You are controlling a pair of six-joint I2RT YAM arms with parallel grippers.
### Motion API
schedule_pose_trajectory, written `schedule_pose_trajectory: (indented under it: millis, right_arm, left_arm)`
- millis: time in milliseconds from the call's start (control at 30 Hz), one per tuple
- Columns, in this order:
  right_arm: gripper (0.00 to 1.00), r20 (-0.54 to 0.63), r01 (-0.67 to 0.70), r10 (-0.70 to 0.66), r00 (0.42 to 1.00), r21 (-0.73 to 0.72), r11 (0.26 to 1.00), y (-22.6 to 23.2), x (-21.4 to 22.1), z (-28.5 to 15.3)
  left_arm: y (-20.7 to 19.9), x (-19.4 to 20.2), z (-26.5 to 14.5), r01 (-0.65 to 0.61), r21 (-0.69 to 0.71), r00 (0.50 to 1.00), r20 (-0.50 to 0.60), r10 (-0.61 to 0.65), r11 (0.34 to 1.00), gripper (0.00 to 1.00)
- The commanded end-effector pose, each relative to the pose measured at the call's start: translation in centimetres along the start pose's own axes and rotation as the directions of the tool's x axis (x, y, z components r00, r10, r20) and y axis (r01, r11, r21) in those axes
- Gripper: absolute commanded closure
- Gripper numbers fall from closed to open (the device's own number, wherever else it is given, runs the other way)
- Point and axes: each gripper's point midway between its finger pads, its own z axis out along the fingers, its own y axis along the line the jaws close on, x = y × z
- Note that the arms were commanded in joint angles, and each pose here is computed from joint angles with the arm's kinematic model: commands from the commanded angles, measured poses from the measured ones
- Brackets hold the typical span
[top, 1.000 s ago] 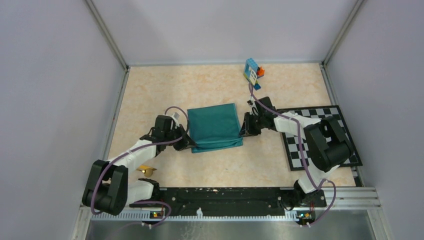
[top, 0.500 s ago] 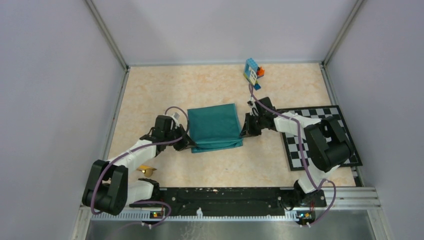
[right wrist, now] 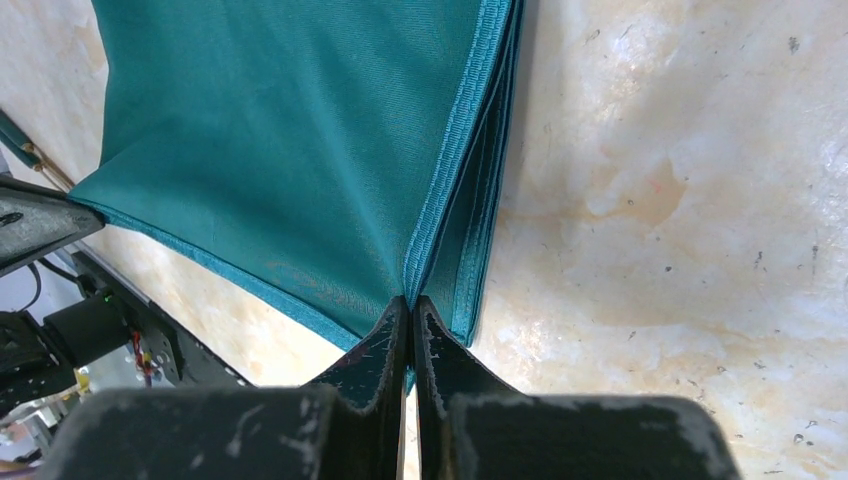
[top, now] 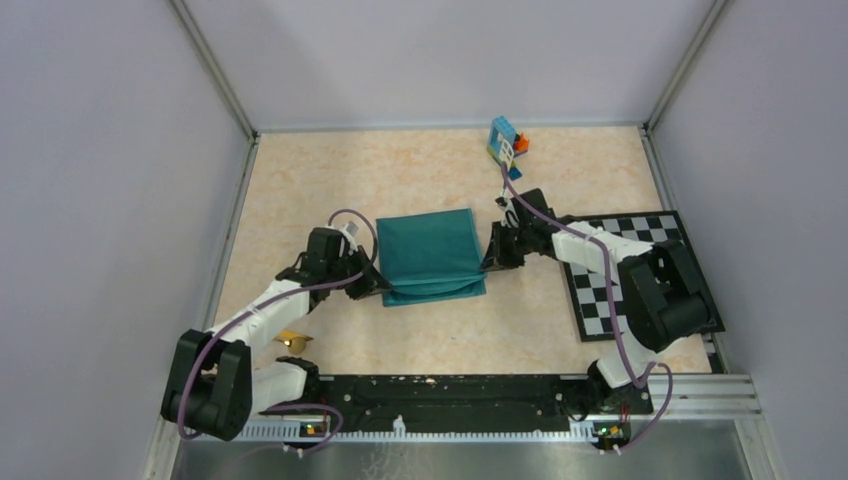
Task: Fold the napkin into a case and place the utensils inside
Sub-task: Smooth out the square-folded napkin at the center of the board.
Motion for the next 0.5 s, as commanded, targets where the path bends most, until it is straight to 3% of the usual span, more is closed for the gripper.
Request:
schedule_pose_trajectory:
  millis: [0, 467]
  right_arm:
    - [1.0, 0.023, 0.024, -0.023, 0.999, -0.054, 0.998, 1.8, -0.6, -0.8]
    - [1.0, -0.018, -0.014, 0.013, 1.0, -0.054, 0.998, 0.9, 1.0, 0.9]
  left_arm:
    - [-0.7, -1.0, -0.6, -0.037, 0.002, 0.999, 0.035, 0.037, 0.999, 0.96]
    - [2.0, 0.6, -0.2, -0.015, -0.071, 1.0, 0.015, 0.016, 0.997, 0.97]
